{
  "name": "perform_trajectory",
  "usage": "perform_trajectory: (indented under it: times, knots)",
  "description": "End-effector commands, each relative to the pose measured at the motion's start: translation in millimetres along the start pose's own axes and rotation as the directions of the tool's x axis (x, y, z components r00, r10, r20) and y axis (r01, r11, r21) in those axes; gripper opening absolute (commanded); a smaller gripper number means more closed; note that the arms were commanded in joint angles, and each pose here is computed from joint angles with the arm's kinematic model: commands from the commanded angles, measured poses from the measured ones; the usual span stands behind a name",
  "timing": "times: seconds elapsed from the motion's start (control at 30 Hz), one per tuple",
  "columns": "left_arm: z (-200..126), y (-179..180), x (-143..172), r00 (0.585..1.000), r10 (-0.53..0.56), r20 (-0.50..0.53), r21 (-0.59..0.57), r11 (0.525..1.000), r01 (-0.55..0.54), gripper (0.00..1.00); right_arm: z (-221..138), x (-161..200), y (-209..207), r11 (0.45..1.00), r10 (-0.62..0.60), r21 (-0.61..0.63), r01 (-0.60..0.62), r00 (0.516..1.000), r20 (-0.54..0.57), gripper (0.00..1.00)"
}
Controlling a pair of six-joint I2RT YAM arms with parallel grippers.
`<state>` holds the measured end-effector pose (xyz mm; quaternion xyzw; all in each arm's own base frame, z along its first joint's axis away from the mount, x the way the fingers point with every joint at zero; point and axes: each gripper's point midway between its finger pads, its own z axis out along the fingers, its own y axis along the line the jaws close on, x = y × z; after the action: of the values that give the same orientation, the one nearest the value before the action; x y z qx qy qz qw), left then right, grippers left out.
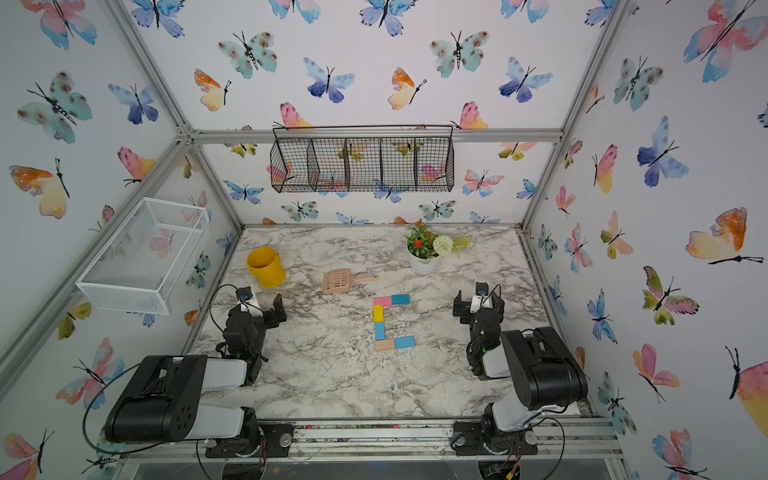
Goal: Assemble the letter c with building blocks
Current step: Reset both arms
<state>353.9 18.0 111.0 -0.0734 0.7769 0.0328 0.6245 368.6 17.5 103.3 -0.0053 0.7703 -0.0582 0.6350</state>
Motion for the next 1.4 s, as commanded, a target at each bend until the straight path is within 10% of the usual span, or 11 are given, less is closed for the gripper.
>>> perform_trajectory:
  times: [0.0, 1.37]
  knots:
    - [1.8, -3.1, -8.0, 1.0, 0.003, 0.025, 0.011, 1.0, -0.003, 0.98, 3.2, -5.9, 0.5, 1.0, 0.011, -0.004, -0.011, 1.0, 0.015, 1.0]
    - [1.8, -3.2, -8.3, 1.0, 0.003, 0.026, 0.011, 1.0, -0.003, 0.98, 3.9, -5.2, 0.0, 1.0, 0.013, -0.006, -0.012, 1.0, 0.01, 1.0]
